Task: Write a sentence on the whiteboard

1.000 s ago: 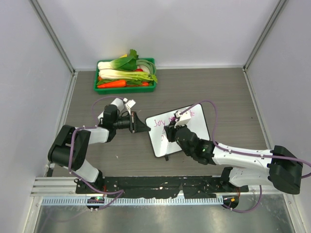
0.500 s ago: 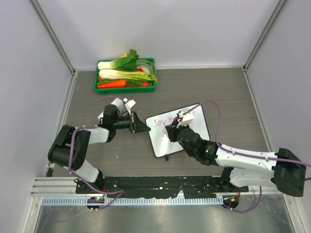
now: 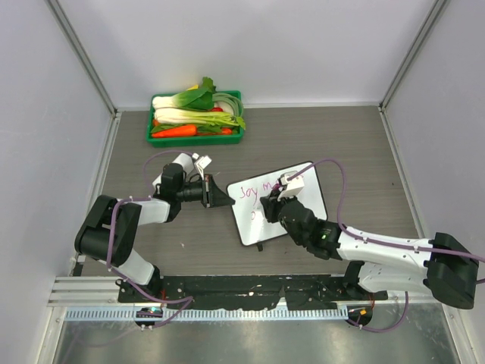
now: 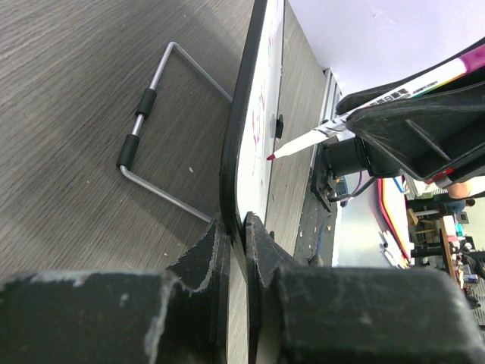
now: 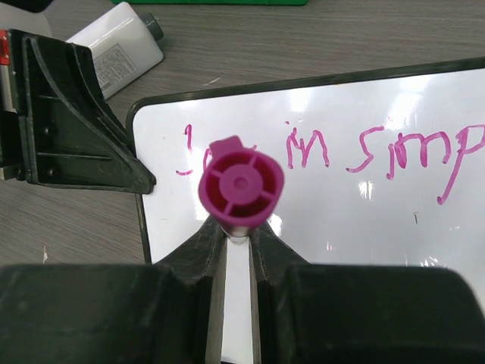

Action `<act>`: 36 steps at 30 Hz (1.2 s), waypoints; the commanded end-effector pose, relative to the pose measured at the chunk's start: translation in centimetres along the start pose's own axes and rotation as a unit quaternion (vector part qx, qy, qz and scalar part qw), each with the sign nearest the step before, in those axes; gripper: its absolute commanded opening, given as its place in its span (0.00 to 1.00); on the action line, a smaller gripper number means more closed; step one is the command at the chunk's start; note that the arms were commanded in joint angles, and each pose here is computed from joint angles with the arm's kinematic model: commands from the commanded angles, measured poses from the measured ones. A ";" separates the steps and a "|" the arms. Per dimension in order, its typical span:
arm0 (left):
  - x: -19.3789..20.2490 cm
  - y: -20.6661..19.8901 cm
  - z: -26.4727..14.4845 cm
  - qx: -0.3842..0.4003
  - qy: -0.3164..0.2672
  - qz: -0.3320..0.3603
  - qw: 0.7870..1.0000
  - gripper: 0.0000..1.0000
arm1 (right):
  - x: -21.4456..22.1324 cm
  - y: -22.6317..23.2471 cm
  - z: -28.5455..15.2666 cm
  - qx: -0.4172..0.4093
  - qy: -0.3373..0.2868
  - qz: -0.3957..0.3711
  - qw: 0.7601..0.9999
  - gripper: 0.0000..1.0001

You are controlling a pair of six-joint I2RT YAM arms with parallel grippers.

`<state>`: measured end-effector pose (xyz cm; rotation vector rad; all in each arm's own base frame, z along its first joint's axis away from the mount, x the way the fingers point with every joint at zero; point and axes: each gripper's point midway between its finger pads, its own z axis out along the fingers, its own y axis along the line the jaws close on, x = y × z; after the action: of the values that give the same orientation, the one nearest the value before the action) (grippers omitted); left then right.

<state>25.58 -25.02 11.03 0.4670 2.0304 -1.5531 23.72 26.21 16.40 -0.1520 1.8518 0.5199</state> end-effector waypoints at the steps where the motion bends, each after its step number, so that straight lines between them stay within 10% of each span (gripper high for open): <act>1: 1.4 0.6 0.2 -0.004 0.019 0.005 1.000 0.00 | -0.6 0.3 0.5 0.000 -0.016 0.017 1.000 0.02; 36: 1.5 0.7 0.2 -0.003 0.020 0.004 1.000 0.00 | 1.3 -2.0 -0.1 0.034 0.014 -0.014 0.999 0.01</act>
<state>25.59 -25.02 11.01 0.4667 2.0310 -1.5527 23.24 25.97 14.90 -0.1749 1.8942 0.5209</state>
